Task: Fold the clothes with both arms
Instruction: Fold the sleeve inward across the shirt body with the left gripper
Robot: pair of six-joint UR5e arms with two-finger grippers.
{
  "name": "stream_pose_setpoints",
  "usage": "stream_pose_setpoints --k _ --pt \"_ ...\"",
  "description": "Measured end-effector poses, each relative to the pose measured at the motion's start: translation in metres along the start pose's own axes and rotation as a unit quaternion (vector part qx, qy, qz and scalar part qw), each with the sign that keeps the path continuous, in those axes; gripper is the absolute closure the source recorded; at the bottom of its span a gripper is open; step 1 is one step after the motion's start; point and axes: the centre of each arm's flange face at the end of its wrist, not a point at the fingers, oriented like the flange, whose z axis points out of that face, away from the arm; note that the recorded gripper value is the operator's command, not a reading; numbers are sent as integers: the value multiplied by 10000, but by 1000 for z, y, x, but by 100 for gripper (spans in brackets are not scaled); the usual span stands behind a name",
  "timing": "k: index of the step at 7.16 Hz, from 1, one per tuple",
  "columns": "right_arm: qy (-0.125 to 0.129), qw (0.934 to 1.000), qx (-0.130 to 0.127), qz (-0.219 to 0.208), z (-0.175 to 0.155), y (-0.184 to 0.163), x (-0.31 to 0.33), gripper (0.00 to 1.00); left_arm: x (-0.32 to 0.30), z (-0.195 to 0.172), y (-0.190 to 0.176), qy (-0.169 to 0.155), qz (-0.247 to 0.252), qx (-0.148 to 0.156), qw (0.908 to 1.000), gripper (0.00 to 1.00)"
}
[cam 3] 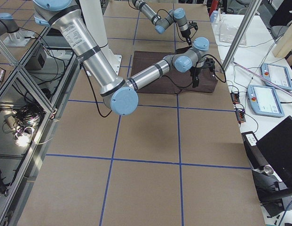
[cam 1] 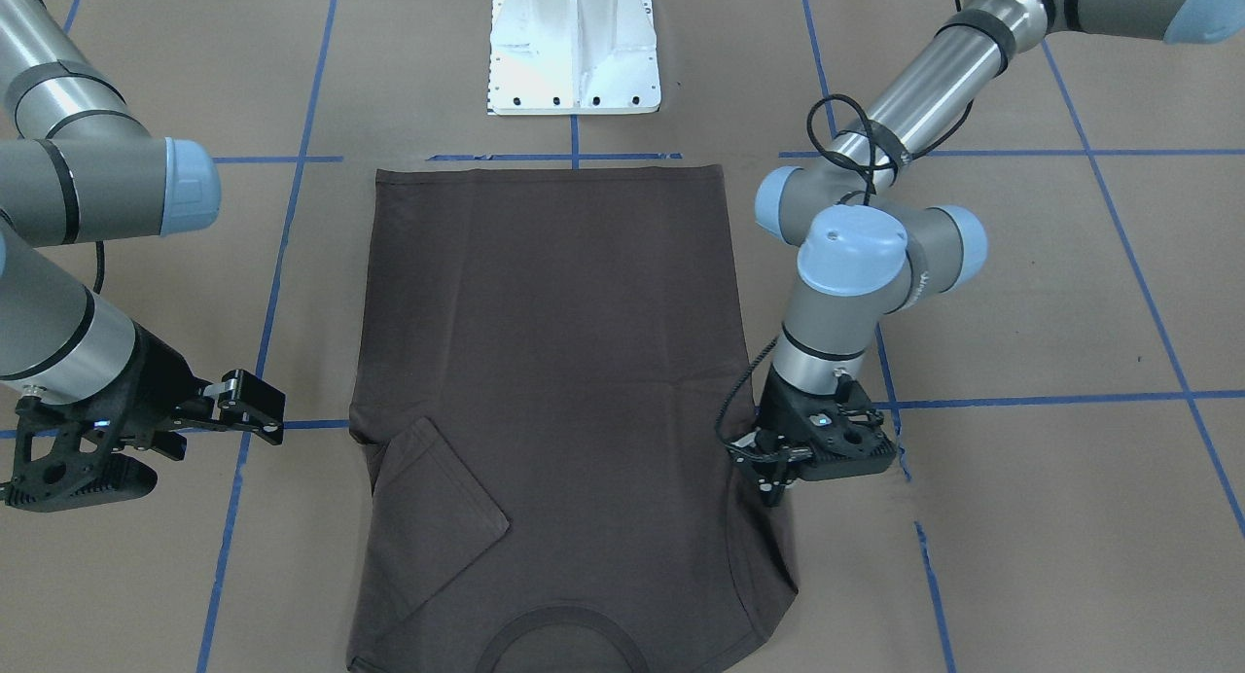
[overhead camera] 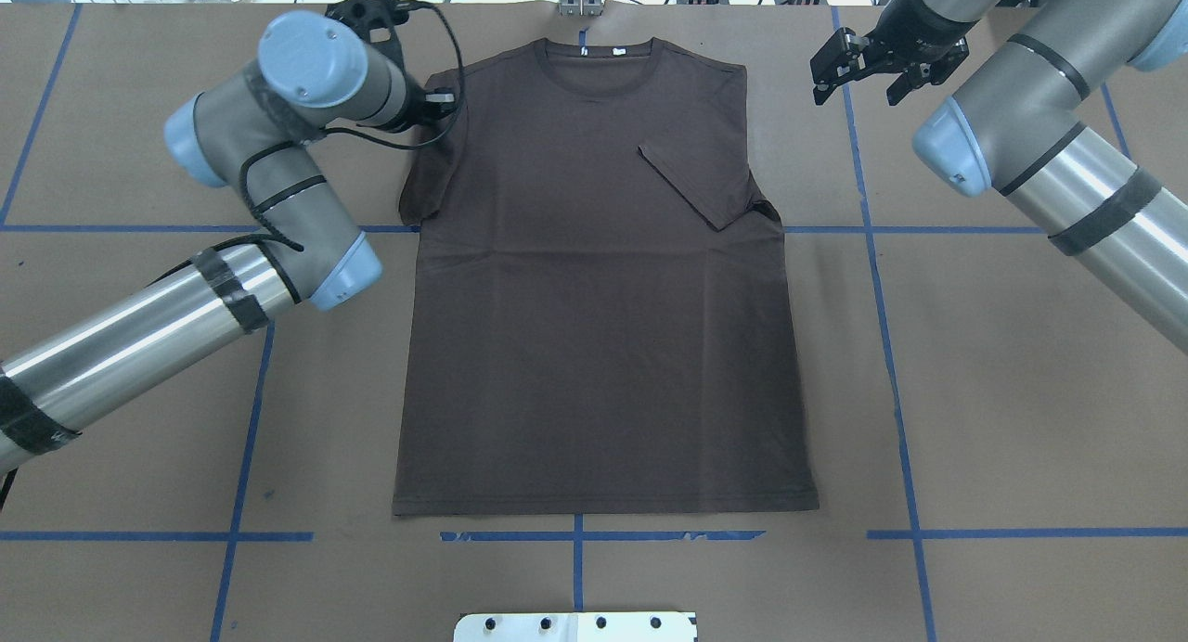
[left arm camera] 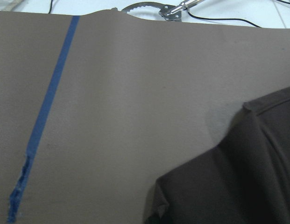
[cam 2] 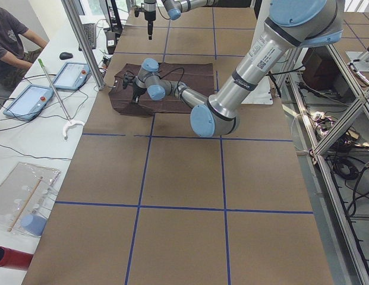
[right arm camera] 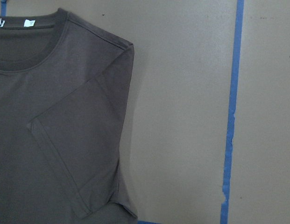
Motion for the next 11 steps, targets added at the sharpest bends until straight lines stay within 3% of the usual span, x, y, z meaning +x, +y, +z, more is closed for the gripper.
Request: stream_pose_setpoints --k 2,6,7,8,11 --pt "-3 10000 5 1 -1 0 1 0 55 21 4 57 -395 -105 9991 100" --pt "-2 10000 4 3 -1 0 1 0 86 32 15 302 -470 -140 9983 100" --pt "-1 10000 2 4 0 0 1 0 88 32 18 328 -461 -152 9983 77" --pt "-1 10000 1 4 0 0 1 0 89 32 19 345 -454 -156 9983 1" --pt "2 10000 0 10 0 0 2 0 95 24 20 561 -378 -118 9976 0"
